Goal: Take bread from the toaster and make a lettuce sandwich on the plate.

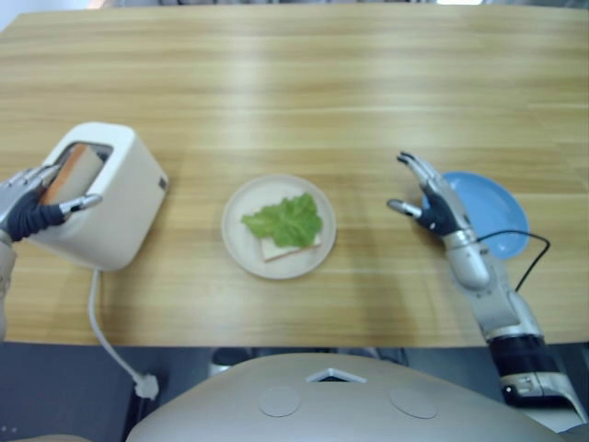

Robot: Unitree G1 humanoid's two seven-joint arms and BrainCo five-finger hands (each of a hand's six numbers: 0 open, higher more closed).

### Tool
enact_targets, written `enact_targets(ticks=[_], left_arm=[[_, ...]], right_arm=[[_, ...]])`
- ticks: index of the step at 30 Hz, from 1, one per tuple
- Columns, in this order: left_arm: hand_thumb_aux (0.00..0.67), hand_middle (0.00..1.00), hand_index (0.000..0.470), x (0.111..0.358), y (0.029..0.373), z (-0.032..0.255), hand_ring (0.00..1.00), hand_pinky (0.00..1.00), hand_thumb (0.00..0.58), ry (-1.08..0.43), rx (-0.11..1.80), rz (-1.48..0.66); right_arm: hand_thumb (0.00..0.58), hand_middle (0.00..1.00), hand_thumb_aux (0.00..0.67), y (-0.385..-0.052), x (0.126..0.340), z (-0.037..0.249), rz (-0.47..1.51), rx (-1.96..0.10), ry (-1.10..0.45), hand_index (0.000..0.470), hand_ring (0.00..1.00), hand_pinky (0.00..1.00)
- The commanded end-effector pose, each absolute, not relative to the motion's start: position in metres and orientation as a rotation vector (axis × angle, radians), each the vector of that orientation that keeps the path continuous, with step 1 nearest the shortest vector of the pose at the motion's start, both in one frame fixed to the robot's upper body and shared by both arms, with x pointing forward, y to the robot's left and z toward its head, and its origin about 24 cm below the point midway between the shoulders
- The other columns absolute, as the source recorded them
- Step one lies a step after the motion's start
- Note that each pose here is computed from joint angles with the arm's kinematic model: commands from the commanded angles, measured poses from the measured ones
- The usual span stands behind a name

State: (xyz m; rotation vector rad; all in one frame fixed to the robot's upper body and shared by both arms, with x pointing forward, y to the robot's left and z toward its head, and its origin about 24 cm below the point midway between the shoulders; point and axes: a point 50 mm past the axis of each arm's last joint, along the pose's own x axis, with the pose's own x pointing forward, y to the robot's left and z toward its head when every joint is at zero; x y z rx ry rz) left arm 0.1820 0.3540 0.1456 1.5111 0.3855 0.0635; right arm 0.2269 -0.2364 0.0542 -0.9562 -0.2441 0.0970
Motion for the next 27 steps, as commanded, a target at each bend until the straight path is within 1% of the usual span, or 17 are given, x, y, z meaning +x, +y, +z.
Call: enact_targets(ticks=[1,4,7,8,9,10,11,12,13,14,15,16,17,22,25,27], left_arm=[[0.0,0.0,0.0,0.176,0.364,0.136,0.0,0.0,0.0,0.479,1.521,0.048],[0.0,0.0,0.0,0.176,0.367,0.138,0.0,0.0,0.0,0.482,1.521,0.068],[0.0,0.0,0.0,0.175,0.366,0.143,0.0,0.0,0.0,0.453,1.505,0.09],[0.016,0.0,0.011,0.175,0.366,0.145,0.0,0.0,0.027,0.44,1.495,0.098],[0.016,0.0,0.011,0.176,0.365,0.147,0.0,0.0,0.027,0.428,1.489,0.104],[0.066,0.0,0.045,0.177,0.365,0.149,0.0,0.0,0.108,0.418,1.48,0.109],[0.145,0.0,0.099,0.177,0.364,0.15,0.0,0.0,0.223,0.409,1.475,0.115],[0.145,0.0,0.099,0.177,0.365,0.152,0.0,0.0,0.223,0.398,1.464,0.126],[0.368,0.0,0.253,0.177,0.365,0.154,0.0,0.0,0.462,0.389,1.453,0.136],[0.368,0.0,0.253,0.177,0.365,0.156,0.0,0.0,0.462,0.382,1.444,0.143],[0.57,0.28,0.391,0.177,0.365,0.157,0.28,0.28,0.567,0.379,1.439,0.146],[0.67,0.81,0.46,0.176,0.365,0.157,0.81,0.81,0.58,0.378,1.435,0.145],[0.67,1.0,0.46,0.176,0.365,0.157,1.0,1.0,0.58,0.379,1.432,0.14],[0.67,1.0,0.46,0.174,0.362,0.16,1.0,1.0,0.58,0.333,1.4,0.136],[0.67,1.0,0.46,0.176,0.353,0.166,1.0,1.0,0.58,0.267,1.381,0.122],[0.67,1.0,0.46,0.179,0.348,0.176,1.0,1.0,0.58,0.185,1.376,0.145]], right_arm=[[0.0,0.0,0.0,-0.241,0.226,0.058,0.084,-0.962,-0.241,0.0,0.0,0.0],[0.0,0.0,0.0,-0.242,0.226,0.058,0.086,-0.964,-0.24,0.0,0.0,0.0],[0.0,0.0,0.0,-0.241,0.227,0.058,0.091,-0.964,-0.238,0.0,0.0,0.0],[0.0,0.0,0.0,-0.241,0.227,0.057,0.093,-0.964,-0.238,0.0,0.0,0.0],[0.0,0.0,0.0,-0.241,0.226,0.057,0.093,-0.965,-0.236,0.0,0.0,0.0],[0.0,0.0,0.0,-0.241,0.226,0.057,0.093,-0.965,-0.235,0.0,0.0,0.0],[0.0,0.0,0.0,-0.241,0.226,0.056,0.093,-0.966,-0.234,0.0,0.0,0.0],[0.0,0.0,0.0,-0.242,0.226,0.056,0.093,-0.967,-0.233,0.0,0.0,0.0],[0.0,0.0,0.0,-0.242,0.226,0.056,0.093,-0.968,-0.231,0.0,0.0,0.0],[0.0,0.0,0.0,-0.242,0.226,0.056,0.093,-0.969,-0.23,0.0,0.0,0.0],[0.0,0.0,0.0,-0.243,0.226,0.056,0.093,-0.97,-0.23,0.0,0.0,0.0],[0.0,0.0,0.0,-0.243,0.226,0.056,0.092,-0.971,-0.23,0.0,0.0,0.0],[0.0,0.0,0.0,-0.243,0.226,0.056,0.092,-0.971,-0.229,0.0,0.0,0.0],[0.0,0.0,0.0,-0.244,0.226,0.056,0.092,-0.975,-0.226,0.0,0.0,0.0],[0.0,0.0,0.0,-0.244,0.225,0.055,0.092,-0.977,-0.223,0.0,0.0,0.0],[0.0,0.0,0.0,-0.244,0.225,0.055,0.093,-0.977,-0.222,0.0,0.0,0.0]])
